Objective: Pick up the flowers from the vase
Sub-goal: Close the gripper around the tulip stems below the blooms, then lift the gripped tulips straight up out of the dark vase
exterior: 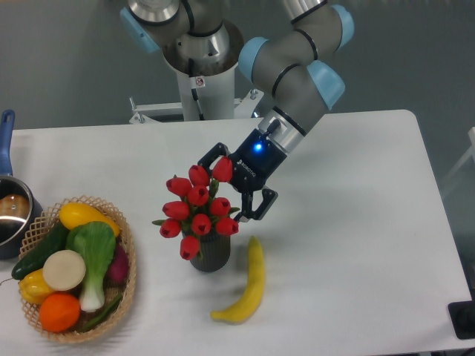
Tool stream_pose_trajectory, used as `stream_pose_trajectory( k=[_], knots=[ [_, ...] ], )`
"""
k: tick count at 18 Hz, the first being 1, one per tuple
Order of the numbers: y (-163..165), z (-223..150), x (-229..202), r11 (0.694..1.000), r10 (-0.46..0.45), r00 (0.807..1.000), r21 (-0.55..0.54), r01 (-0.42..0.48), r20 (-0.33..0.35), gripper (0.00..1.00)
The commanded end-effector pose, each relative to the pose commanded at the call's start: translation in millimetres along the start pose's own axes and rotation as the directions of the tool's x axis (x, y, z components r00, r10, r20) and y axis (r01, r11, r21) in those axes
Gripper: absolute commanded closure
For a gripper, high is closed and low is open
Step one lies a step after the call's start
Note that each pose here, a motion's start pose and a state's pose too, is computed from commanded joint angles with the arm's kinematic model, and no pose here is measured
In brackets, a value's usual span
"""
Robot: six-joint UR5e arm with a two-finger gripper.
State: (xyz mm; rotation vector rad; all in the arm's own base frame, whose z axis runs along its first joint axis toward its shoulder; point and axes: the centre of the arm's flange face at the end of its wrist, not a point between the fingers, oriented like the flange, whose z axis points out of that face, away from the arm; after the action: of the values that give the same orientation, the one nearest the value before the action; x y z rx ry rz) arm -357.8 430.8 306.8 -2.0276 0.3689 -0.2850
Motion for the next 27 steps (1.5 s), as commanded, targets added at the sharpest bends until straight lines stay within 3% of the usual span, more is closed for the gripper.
stream_pose_trajectory(
  k=[7, 11, 15, 20, 27],
  knots=[
    [-2.2, 8.3, 3.4, 1.0, 0.002, 1.0, 0.015, -0.001, -0.019, 0.01],
    [-3.6, 7.6, 3.3, 0.999, 0.0, 1.0, 0.032, 0.001, -0.021, 0.33],
    [-4.3, 5.8, 2.9, 0.999, -0.001, 1.0, 0.04, 0.001, -0.019, 0.48],
    [-8.0, 3.7, 3.6, 0.997, 0.0, 1.0, 0.076, 0.002, -0.023, 0.54],
    [-22.9, -11.9, 5.8, 0.992, 0.006, 1.0, 0.124, -0.006, -0.004, 0.53]
  ],
)
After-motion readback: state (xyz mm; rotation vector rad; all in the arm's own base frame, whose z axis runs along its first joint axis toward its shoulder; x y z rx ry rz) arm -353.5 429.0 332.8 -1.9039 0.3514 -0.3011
